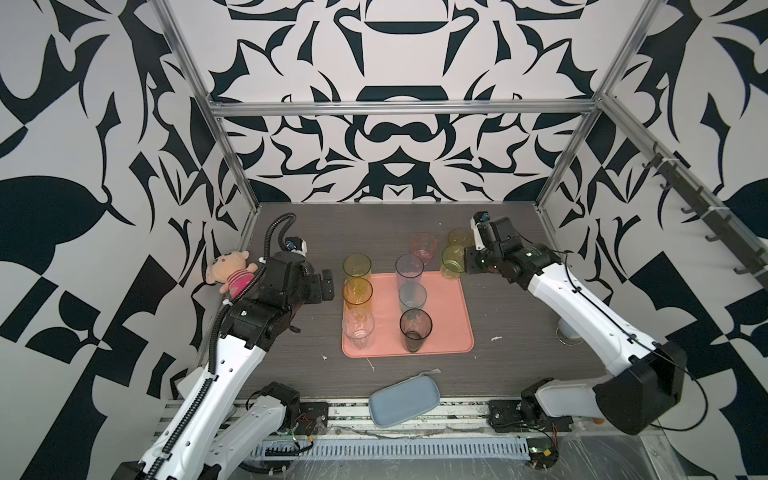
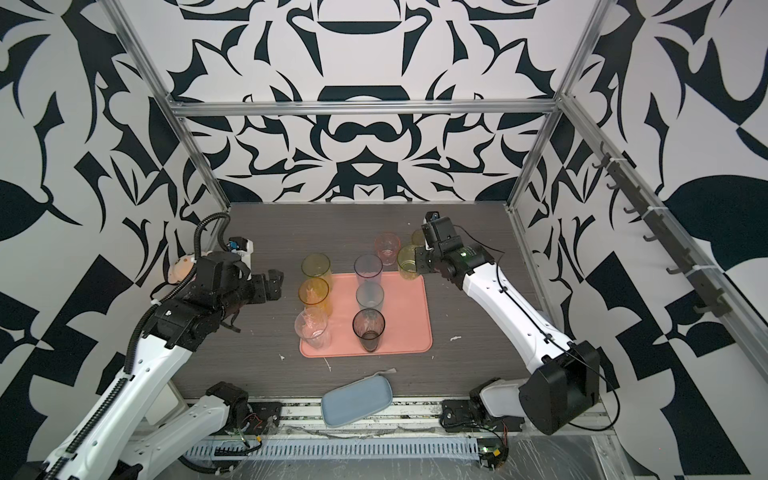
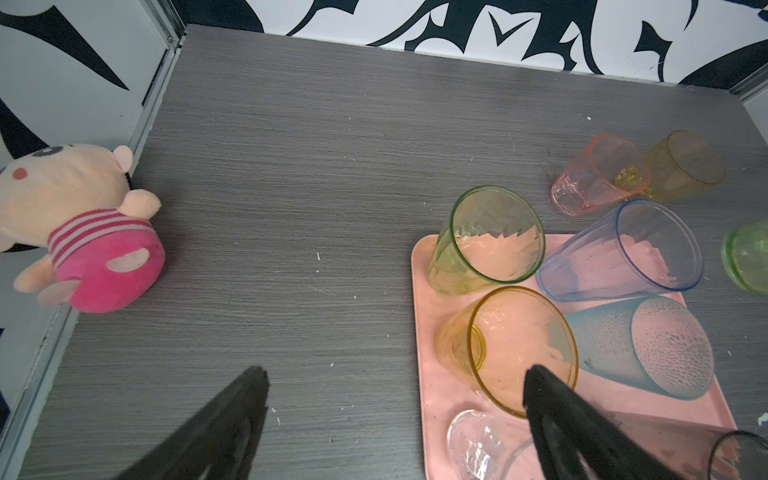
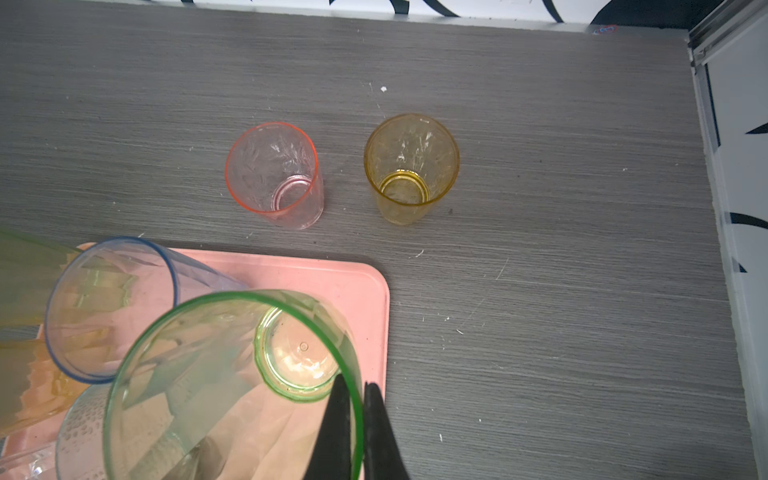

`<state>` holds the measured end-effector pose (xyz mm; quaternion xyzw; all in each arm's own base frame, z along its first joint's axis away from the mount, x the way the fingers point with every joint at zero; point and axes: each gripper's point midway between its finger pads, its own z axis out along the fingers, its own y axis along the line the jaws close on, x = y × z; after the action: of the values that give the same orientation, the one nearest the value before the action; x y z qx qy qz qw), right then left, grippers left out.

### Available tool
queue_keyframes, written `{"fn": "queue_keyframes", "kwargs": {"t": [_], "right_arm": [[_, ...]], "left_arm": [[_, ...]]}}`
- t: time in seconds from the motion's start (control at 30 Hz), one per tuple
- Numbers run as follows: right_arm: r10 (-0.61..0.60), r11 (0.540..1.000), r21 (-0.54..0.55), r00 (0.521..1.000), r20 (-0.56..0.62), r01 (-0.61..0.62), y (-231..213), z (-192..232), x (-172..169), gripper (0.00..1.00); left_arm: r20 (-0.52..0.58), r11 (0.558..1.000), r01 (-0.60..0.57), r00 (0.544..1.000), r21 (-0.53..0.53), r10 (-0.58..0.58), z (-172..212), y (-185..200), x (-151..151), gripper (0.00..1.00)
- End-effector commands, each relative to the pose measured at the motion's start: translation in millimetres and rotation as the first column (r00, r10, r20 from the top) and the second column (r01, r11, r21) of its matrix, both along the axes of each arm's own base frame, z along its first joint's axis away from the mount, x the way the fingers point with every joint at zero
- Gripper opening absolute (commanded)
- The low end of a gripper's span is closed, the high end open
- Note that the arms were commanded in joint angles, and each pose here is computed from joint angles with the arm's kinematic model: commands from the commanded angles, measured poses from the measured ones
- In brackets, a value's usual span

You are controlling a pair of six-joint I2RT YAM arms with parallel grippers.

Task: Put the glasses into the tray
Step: 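Lower the green glass onto the tray's far corner and open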

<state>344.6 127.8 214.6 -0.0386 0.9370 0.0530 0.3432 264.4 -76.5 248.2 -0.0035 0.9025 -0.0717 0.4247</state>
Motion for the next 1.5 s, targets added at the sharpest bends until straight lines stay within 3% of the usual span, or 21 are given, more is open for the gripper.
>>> {"fn": "queue_keyframes", "kwargs": {"t": [0.0,0.73,1.47], "right_arm": [[-0.018,0.999,0.038,0.998,0.055,0.016,0.3,11.4,3.6,0.00],[-0.050,0.999,0.008,0.999,-0.020,0.051,2.3,-56.7,15.2,0.00],[-0.081,0.997,-0.006,0.995,-0.056,0.080,0.9,-88.5,22.0,0.00]], "left_arm": [[-0.009,1.000,-0.005,1.000,0.009,0.006,-3.0,2.0,-1.5,0.99],[-0.011,1.000,-0.001,1.000,0.007,0.001,-3.2,0.9,-1.4,0.99],[-0.020,1.000,-0.002,1.000,0.008,0.002,-5.0,0.1,0.4,0.99]]}}
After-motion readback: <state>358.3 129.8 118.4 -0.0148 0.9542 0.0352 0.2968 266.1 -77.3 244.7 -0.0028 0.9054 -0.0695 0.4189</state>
